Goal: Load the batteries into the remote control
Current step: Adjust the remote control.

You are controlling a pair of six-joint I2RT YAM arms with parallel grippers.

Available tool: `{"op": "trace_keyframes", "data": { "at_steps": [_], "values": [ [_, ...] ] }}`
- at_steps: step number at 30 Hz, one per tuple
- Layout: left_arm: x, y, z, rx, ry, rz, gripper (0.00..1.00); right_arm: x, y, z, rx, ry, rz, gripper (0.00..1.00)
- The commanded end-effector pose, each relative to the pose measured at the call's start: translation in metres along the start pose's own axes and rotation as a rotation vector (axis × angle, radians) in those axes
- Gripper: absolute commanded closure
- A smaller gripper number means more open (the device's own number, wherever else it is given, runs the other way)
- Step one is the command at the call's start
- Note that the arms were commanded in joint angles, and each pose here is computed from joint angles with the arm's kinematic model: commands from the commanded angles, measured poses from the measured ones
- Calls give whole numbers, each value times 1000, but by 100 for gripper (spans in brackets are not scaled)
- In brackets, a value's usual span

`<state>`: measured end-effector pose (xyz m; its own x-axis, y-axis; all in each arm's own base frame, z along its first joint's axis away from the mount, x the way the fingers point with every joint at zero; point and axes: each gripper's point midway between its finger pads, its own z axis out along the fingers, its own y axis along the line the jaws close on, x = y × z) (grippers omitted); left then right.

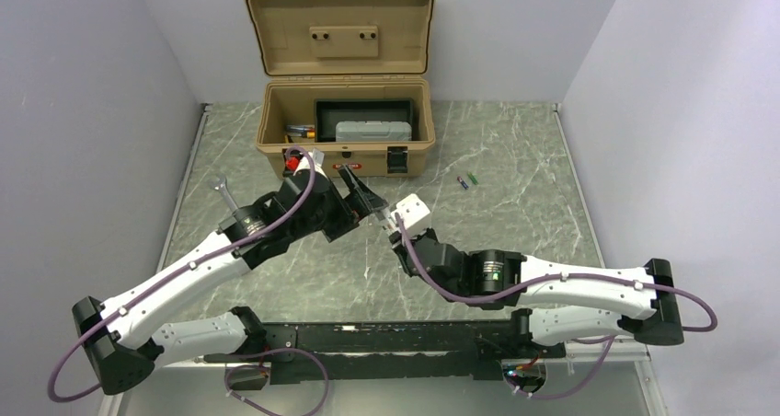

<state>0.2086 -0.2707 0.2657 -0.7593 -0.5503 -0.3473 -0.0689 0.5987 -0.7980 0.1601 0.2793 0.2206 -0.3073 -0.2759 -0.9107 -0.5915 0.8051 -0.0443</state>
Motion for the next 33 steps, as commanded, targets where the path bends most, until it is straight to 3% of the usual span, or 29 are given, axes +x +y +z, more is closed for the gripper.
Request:
{"op": "trace_keyframes", "data": {
  "at_steps": [1, 9, 13, 15, 17, 23, 27, 29, 33],
  "values": [
    [-6, -10, -6, -25, -27, -66, 1, -32, -6, -7, 113, -81, -38, 100],
    [3, -12, 4, -44, 9, -88, 1, -32, 13, 2, 159, -64, -141, 100],
    [3, -8, 4, -57, 4, -86, 11, -32, 15, 0, 189, -67, -164, 100],
    [4, -6, 4, -55, 5, -82, 21, -31, 16, 0, 197, -61, -174, 100],
    [4, -5, 4, -55, 5, -82, 38, -29, 17, 1, 201, -57, -182, 100],
    [9, 1, 6, -85, 27, -71, 78, -26, 17, 2, 212, -51, -198, 100],
    [13, 3, 8, -82, 41, -67, 92, -28, 20, 3, 209, -53, -198, 100],
    [15, 3, 9, -71, 51, -58, 100, -29, 24, 3, 184, -62, -185, 90],
    [19, 1, 11, -32, 66, -37, 100, -34, 34, 1, 112, -89, -140, 72]
  ]
}}
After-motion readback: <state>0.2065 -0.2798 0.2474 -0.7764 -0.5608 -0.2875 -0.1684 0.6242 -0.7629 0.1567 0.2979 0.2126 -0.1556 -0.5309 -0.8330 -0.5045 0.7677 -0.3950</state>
